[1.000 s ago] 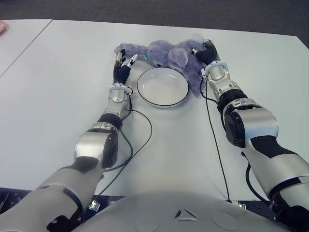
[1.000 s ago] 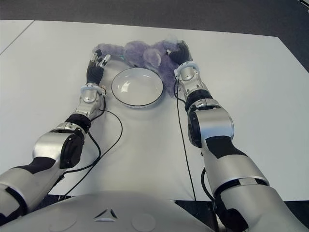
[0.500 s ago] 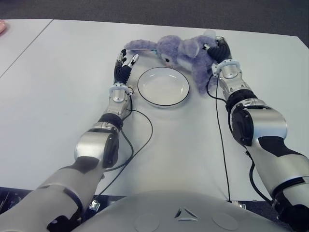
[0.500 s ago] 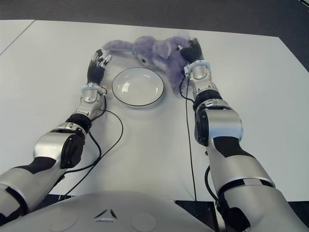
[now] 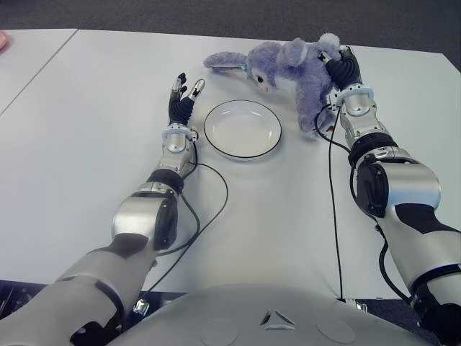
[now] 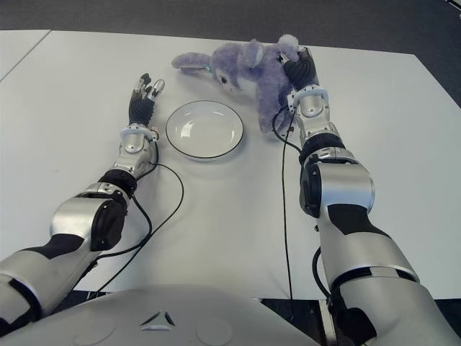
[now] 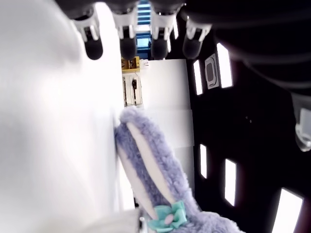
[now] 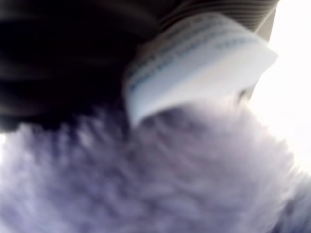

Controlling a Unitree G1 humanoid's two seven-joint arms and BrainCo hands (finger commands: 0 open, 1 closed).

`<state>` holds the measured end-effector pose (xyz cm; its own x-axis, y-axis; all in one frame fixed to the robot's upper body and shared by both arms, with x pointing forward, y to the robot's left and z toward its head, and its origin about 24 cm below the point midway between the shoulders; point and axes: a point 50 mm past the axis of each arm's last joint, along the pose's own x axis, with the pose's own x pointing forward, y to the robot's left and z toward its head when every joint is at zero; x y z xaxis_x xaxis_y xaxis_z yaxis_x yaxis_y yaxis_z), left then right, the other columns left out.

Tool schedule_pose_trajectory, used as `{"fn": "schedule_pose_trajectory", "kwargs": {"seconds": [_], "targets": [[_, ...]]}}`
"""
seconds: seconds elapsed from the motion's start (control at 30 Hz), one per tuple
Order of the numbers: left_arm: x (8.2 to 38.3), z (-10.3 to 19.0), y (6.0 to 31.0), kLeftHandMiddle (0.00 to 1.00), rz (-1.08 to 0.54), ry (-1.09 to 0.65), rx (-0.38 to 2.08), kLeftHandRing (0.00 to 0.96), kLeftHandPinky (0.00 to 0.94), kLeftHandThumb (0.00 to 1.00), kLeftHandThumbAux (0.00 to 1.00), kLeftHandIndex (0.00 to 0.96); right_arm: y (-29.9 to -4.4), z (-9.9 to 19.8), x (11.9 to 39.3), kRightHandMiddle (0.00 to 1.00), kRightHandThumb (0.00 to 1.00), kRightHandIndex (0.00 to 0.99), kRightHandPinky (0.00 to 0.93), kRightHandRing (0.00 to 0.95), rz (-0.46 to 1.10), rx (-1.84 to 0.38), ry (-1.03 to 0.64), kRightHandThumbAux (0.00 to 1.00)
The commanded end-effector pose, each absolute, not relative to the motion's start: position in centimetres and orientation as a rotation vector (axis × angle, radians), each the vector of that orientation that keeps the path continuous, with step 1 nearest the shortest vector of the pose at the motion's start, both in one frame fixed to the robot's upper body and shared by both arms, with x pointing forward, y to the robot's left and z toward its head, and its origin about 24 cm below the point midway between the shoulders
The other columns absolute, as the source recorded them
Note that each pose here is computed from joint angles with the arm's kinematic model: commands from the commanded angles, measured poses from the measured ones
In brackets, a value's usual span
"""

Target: Put the doll into the plate.

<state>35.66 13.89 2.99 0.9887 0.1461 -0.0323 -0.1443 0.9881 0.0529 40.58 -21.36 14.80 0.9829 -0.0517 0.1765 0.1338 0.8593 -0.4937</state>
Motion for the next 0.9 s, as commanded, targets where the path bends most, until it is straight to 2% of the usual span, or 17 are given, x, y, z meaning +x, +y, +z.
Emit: {"fn": "schedule_pose_trajectory", "kwargs": {"seconds": [0.03,0.2,0.6,0.9], "targets": [[28.9,-6.4,13.0,0.028,0.125,0.46,0.008,0.024,0.033,0.0,0.422,0.0,-20.5,16.3,40.9,0.813,0.692,0.44,0.756,0.817,-0.068,-0.56,-0.235,0.722],[29.0,-6.4,13.1,0.032,0.127,0.456,-0.003,0.029,0.04,0.0,0.418,0.0,-20.3,16.8,40.9,0.816,0.691,0.439,0.772,0.823,-0.057,-0.59,-0.263,0.722],[28.5,-7.1,14.8,0.052,0.209,0.521,-0.129,0.052,0.073,0.0,0.425,0.0,-19.8,18.7,40.9,0.79,0.691,0.438,0.717,0.794,-0.057,-0.648,-0.381,0.724],[28.1,-7.6,15.7,0.082,0.304,0.533,-0.39,0.084,0.095,0.0,0.498,0.0,-19.0,19.3,40.5,0.811,0.691,0.439,0.788,0.817,-0.053,-0.709,-0.489,0.723]]}}
